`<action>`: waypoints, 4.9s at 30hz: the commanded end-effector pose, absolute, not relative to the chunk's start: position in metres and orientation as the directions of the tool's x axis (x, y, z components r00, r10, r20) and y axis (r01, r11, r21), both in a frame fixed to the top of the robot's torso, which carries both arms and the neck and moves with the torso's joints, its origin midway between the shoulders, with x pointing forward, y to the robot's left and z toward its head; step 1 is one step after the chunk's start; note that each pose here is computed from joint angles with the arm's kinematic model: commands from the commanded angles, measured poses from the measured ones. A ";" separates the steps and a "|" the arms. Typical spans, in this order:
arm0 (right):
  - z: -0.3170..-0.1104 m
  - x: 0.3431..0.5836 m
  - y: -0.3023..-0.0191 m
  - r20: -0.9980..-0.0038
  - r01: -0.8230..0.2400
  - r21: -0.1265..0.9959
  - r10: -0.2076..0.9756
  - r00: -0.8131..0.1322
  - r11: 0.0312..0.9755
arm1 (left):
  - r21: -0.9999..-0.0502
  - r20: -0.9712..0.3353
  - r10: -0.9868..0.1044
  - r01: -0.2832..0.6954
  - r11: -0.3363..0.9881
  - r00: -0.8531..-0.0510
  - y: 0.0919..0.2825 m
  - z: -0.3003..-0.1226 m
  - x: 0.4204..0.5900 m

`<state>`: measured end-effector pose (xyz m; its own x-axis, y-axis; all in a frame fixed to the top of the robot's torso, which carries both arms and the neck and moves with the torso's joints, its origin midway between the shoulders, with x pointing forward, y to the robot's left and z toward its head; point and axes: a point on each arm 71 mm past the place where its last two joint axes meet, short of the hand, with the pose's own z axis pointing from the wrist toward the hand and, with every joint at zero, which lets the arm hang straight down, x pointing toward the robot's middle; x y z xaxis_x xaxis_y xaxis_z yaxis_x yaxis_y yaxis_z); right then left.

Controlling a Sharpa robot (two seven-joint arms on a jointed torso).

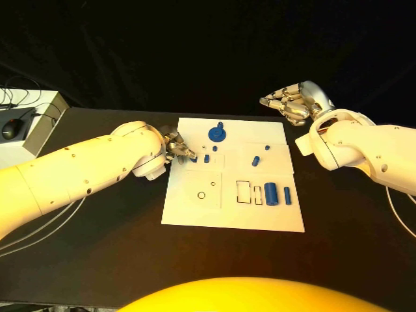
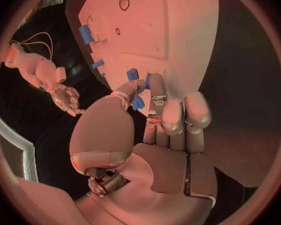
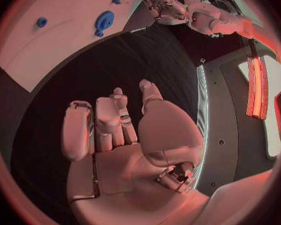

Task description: Assemble the parts on the task board

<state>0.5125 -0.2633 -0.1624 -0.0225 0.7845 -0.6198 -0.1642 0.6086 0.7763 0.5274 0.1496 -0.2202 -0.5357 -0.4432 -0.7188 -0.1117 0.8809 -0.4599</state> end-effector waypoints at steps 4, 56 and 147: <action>-0.162 0.512 -0.262 -0.625 -0.179 0.771 0.780 -0.033 0.611 | -0.439 -0.707 -0.416 -0.106 0.892 -0.572 0.146 -0.224 0.526; -0.165 0.512 -0.263 -0.627 -0.176 0.771 0.778 -0.040 0.612 | -0.427 -0.709 -0.402 -0.101 0.899 -0.580 0.146 -0.226 0.531; -0.164 0.517 -0.270 -0.567 -0.199 0.806 0.823 0.011 0.558 | -0.325 -0.935 -0.176 0.547 0.771 -0.307 0.090 -0.204 0.556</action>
